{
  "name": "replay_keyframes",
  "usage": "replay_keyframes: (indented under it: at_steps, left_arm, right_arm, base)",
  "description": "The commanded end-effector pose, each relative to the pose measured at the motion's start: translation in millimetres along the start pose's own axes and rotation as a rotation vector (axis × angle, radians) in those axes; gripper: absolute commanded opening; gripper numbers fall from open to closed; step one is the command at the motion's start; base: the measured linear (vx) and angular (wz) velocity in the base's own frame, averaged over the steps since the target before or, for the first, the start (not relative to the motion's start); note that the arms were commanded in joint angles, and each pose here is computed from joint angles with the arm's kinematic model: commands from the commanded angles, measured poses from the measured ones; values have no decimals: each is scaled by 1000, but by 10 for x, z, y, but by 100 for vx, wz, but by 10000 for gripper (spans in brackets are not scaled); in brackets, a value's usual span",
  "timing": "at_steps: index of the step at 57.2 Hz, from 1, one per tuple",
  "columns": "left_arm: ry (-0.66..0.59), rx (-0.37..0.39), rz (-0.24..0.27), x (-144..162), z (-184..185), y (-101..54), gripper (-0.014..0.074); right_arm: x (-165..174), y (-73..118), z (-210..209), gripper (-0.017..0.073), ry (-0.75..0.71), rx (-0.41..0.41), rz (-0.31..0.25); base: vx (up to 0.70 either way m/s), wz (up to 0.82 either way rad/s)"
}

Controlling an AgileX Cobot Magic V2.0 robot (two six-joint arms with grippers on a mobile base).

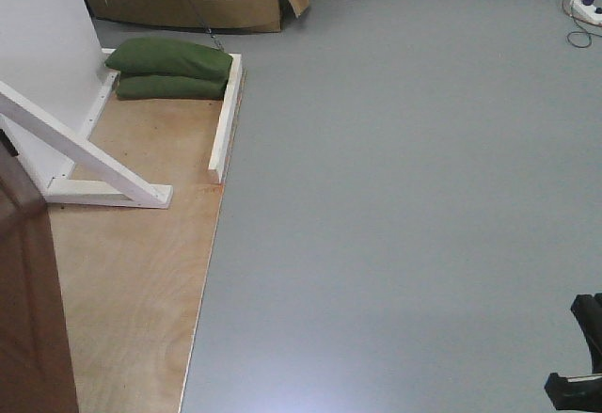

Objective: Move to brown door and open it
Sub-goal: 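Raise the left arm and bring the closed left gripper to the door face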

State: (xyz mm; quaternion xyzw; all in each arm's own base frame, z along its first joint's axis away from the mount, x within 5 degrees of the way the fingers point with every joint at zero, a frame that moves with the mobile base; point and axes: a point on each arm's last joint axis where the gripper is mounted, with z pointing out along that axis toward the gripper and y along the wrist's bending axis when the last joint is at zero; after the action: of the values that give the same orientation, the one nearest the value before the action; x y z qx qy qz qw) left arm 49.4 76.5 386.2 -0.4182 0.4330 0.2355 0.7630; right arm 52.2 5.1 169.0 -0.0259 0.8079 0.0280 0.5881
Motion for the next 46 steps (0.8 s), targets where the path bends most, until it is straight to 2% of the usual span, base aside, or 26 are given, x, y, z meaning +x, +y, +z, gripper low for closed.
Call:
replay_keyframes:
  at_steps: [1,22,46]
  left_arm:
    - [12,192,29,-33,14,-223,-4]
    - [60,311,31,8,-18,-322,-4]
    - [154,536,38,92,-111,-504,-4]
  right_arm:
    - [-64,-4,-2,0,-82,5,-12]
    - [-64,-4,-2,0,-82,5,-12]
    - [-61,-4,-2,0,-79,5,-12]
  base:
    - [0,0]
    - [0,0]
    - [0,0]
